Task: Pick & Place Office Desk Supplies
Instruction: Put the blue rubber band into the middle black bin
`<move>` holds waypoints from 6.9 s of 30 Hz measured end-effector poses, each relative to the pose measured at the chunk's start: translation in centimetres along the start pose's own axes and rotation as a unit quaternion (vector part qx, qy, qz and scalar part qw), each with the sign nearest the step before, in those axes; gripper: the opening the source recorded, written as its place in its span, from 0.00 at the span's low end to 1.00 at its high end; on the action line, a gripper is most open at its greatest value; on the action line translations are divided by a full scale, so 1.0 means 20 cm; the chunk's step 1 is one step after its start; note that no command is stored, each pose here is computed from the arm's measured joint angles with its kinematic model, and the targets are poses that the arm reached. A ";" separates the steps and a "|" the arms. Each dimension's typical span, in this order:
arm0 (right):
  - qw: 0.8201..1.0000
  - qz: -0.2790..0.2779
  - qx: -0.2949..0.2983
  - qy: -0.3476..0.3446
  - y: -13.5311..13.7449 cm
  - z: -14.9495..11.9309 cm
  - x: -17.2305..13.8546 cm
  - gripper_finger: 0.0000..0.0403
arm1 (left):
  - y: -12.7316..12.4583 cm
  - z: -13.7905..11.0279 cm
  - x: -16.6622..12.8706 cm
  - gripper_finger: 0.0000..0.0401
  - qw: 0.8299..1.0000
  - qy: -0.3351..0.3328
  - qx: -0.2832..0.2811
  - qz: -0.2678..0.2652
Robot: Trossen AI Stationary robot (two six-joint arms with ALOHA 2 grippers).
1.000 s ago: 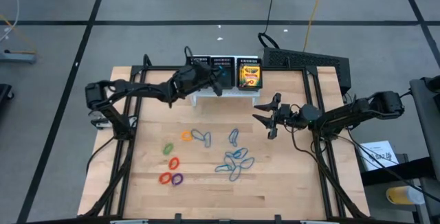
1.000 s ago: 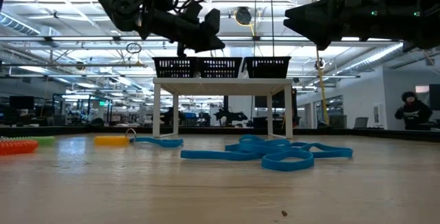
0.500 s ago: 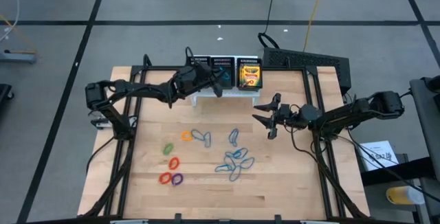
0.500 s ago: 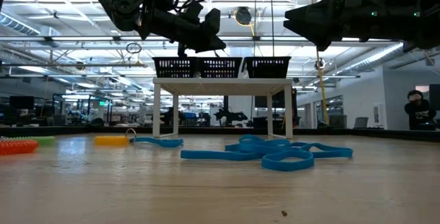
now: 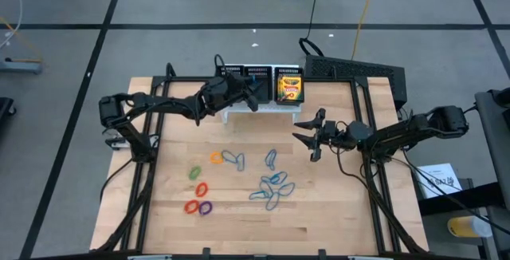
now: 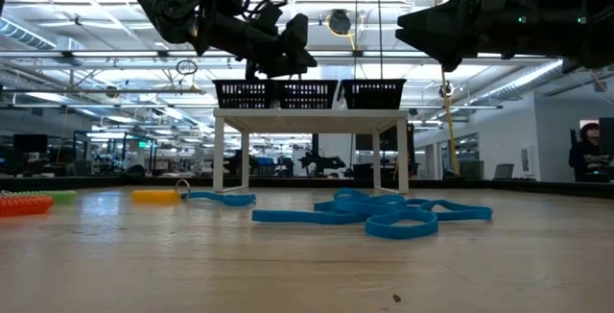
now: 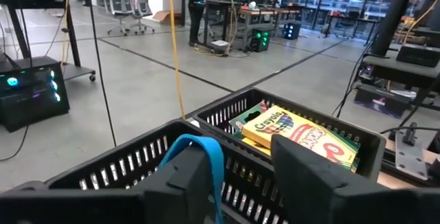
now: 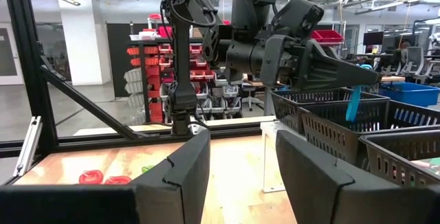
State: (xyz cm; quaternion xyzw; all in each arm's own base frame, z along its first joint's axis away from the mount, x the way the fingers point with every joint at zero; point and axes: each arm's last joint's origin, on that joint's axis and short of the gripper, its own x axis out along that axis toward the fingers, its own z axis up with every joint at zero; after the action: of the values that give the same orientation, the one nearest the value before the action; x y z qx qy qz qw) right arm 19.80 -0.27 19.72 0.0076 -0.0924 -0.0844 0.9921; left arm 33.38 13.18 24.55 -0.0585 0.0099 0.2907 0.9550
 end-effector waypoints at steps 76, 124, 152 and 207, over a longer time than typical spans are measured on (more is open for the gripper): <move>0.999 0.023 0.030 0.034 0.01 -0.03 0.00 0.39 | -0.38 0.57 -0.33 0.65 0.965 0.179 0.075 -0.176; 0.950 0.164 -0.094 0.248 0.68 -0.02 0.06 0.39 | -0.17 0.06 -0.96 0.64 0.973 0.019 -0.019 -0.229; 0.880 0.129 -0.121 0.440 0.65 -0.48 0.08 0.39 | -0.18 0.05 -0.95 0.64 0.974 0.017 -0.013 -0.224; 0.969 0.065 -0.147 0.187 0.27 0.06 0.14 0.00 | -0.26 -0.01 -0.78 0.64 0.986 -0.068 0.073 -0.133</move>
State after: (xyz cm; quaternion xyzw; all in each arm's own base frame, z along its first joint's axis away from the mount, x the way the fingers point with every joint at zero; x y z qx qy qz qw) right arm 23.24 4.60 21.49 -0.1284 0.1076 -0.0290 0.9854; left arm 23.20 0.25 25.77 0.0305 -0.0413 0.1626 0.9854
